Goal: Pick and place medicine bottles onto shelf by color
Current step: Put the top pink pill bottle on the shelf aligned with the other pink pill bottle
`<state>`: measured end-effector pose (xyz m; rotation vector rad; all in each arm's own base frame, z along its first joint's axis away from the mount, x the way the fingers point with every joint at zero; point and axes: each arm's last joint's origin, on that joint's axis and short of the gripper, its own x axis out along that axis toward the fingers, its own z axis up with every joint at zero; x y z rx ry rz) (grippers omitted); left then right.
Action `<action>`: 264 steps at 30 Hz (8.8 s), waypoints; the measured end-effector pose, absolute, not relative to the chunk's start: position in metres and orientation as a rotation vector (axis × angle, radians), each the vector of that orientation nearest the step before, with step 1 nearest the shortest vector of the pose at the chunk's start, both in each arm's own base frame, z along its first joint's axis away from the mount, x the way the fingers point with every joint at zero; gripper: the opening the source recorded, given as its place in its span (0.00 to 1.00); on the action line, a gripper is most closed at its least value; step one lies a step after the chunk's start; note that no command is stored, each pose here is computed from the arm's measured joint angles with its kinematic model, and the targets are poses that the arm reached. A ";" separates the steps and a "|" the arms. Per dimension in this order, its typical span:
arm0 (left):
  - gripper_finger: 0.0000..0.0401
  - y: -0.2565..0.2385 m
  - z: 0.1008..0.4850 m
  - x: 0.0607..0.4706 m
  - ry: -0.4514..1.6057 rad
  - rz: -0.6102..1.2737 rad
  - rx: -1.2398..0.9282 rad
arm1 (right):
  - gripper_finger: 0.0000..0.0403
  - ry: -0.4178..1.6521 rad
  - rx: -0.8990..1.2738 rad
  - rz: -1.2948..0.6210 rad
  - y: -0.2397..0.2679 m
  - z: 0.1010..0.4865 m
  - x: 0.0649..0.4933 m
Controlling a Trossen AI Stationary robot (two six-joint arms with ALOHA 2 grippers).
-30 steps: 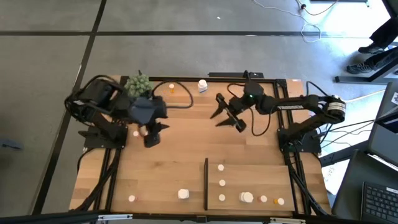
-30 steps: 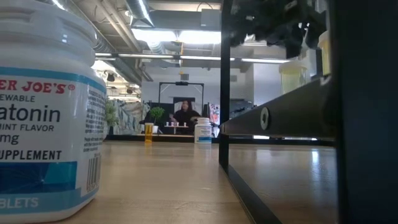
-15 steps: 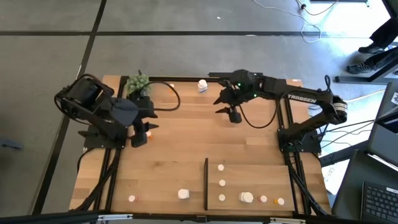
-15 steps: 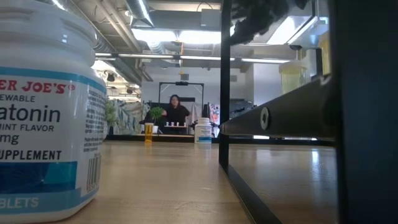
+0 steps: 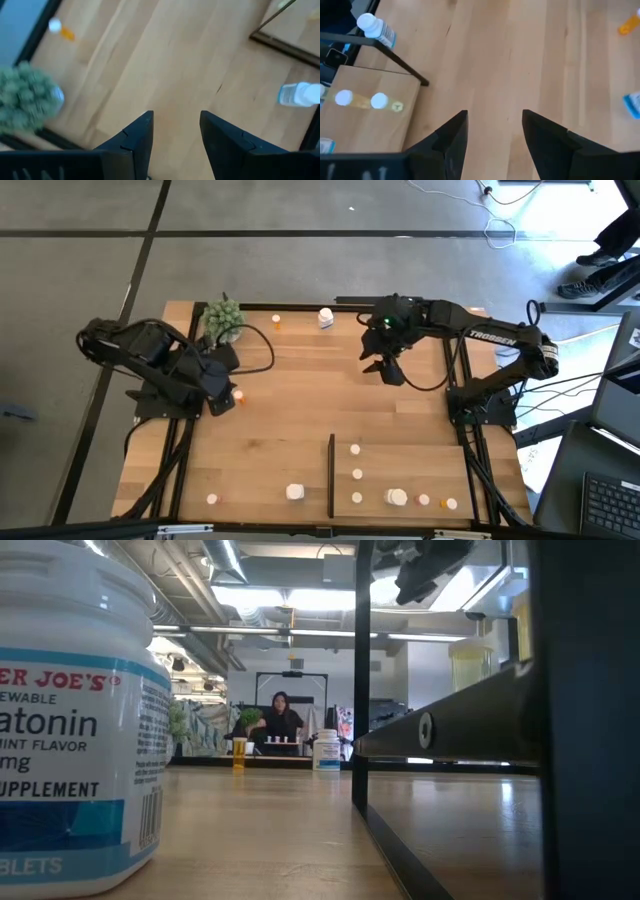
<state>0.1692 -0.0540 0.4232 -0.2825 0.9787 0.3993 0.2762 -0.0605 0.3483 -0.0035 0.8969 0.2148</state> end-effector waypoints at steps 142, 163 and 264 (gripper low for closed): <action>0.23 0.034 0.326 0.187 1.263 0.720 -0.706 | 0.47 0.744 0.003 0.292 -0.052 0.357 0.289; 0.23 0.049 0.397 0.281 0.987 0.338 -0.339 | 0.47 0.691 -0.040 0.296 -0.053 0.361 0.292; 0.38 0.052 0.414 0.342 0.927 0.230 -0.066 | 0.26 0.528 0.159 0.165 -0.071 0.335 0.355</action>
